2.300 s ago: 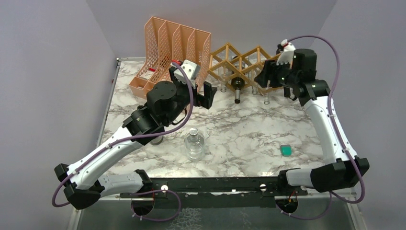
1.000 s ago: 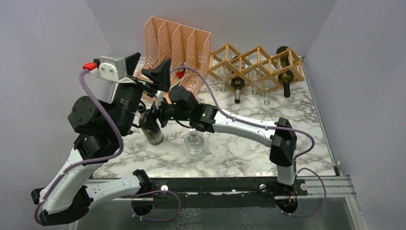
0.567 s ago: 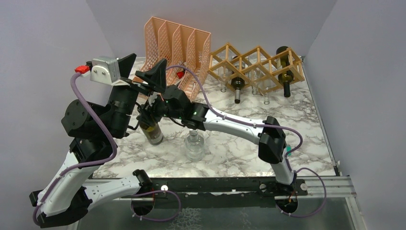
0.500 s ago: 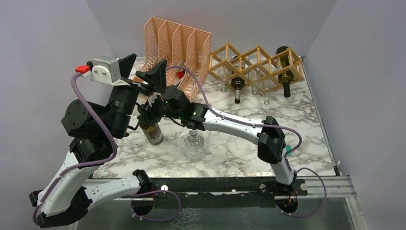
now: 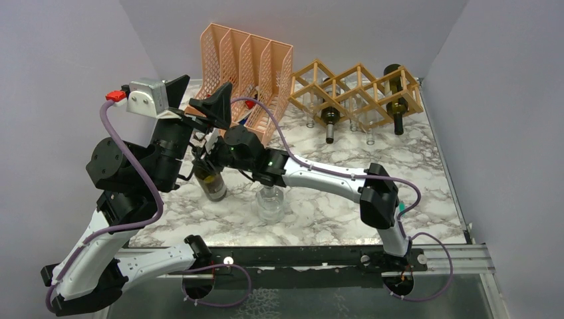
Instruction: Put the wine bottle on the wine rack
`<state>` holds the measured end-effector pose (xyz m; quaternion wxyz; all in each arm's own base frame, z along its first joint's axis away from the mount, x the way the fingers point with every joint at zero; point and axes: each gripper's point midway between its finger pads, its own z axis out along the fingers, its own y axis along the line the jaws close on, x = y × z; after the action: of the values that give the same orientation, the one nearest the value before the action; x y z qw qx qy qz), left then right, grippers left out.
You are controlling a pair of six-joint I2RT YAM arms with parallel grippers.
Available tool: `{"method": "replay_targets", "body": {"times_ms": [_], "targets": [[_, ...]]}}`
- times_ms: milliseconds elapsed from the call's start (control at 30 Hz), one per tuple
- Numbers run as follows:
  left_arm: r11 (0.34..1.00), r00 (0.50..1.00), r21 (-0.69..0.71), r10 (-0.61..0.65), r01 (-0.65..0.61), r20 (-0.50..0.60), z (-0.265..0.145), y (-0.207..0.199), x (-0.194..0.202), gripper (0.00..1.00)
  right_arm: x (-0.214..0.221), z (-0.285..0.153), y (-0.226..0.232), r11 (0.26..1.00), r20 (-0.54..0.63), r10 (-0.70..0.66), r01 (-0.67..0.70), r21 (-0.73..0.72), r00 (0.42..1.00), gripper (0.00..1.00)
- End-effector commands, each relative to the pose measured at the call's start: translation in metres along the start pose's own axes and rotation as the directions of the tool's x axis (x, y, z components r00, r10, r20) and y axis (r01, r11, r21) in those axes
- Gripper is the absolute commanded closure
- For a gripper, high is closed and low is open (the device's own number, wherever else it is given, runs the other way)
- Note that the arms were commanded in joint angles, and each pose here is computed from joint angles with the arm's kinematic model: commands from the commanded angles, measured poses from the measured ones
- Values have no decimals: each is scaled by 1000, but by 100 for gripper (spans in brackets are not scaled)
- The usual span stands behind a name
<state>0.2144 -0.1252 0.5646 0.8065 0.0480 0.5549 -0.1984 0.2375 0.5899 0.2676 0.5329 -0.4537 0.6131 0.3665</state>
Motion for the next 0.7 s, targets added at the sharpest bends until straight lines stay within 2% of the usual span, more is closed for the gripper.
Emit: {"method": "replay_targets", "body": {"times_ms": [0,300,667], "targets": [[1000,1000,-25,-6,6,9,-2,6,-4,2,-72,-32,-12,995,172,-59,44,88,983,98],[1000,1000,-19,-15,15,12,-1,4,-4,2,-126,-85,-32,977,309,-47,-21,212,950,99],[1000,1000,-11,-27,27,17,0,2,-6,2,-136,-129,-80,876,303,-61,-95,474,951,99]]}}
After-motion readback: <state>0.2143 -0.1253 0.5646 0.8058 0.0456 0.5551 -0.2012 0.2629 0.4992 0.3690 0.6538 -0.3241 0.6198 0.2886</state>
